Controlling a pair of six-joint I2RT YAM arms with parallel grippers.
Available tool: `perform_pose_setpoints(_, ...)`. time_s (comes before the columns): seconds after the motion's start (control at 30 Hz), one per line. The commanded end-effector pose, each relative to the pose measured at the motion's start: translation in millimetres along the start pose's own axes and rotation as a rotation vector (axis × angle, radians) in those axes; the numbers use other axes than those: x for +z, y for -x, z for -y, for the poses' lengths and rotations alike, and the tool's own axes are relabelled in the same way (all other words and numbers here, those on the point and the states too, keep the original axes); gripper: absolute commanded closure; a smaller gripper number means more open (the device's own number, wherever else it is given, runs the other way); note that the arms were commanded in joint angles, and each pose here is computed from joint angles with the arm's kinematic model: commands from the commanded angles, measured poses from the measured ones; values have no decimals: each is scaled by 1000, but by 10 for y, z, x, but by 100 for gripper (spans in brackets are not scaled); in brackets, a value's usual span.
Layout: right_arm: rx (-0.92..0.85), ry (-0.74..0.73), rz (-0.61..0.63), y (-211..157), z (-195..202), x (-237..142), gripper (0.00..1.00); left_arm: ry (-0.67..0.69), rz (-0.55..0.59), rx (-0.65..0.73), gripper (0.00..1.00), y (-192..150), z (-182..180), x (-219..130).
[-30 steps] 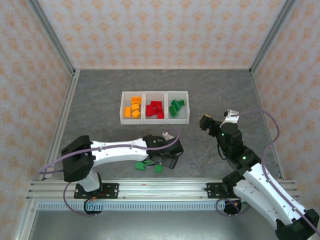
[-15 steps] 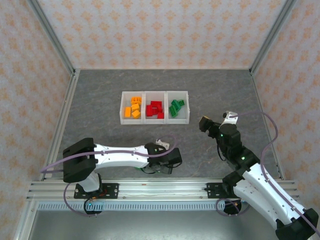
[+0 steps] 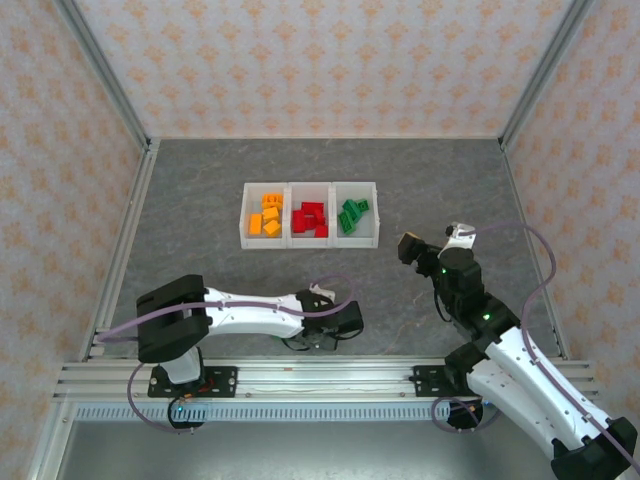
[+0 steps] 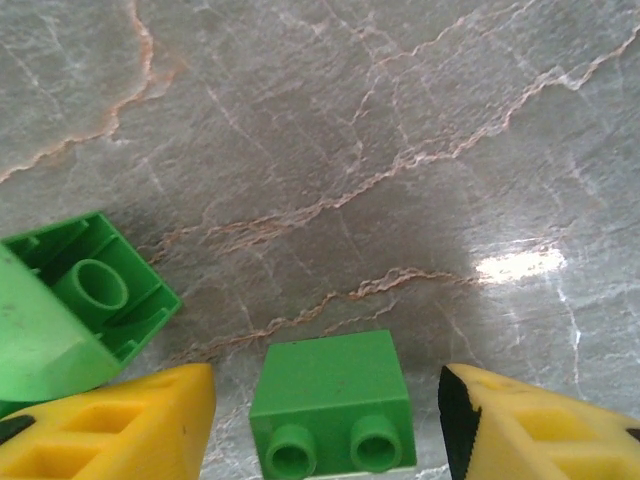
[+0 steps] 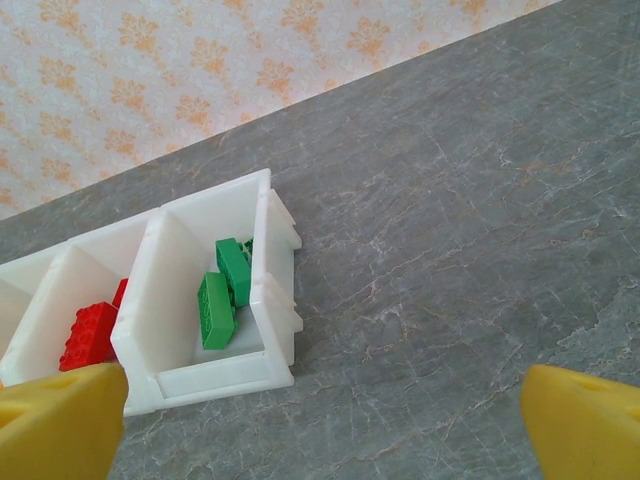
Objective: Sort the legos into containers by color
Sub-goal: Pick up the lego from the middle-left of the table, then place the lego in the container.
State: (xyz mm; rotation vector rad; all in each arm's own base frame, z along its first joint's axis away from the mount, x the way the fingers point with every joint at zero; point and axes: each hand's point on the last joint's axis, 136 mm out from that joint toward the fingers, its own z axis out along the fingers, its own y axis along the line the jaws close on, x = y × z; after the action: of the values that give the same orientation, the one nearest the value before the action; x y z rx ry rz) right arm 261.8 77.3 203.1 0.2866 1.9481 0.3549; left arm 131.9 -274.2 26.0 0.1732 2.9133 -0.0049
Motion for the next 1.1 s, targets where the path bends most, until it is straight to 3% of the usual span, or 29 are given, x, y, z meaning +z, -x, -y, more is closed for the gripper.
perform_pose_setpoints(0.0, 13, -10, -3, -34, 40, -5, 0, -8, -2, 18, 39, -4, 28, 67)
perform_pose_setpoints(0.27, 14, -18, 0, -38, 56, -1, 0, -5, 11, 22, 55, 61, -2, 129)
perform_pose_setpoints(0.7, 17, -35, 13, -10, 85, -4, 0, 32, 96, 67, 65, 336, 79, 76)
perform_pose_setpoints(0.83, 19, -44, 26, 19, 103, -23, 0, 30, 223, 87, 68, 718, 201, -136)
perform_pose_setpoints(1.07, 25, -54, 44, 63, 119, -41, 0, -3, 440, 52, 70, 1897, 383, -571)
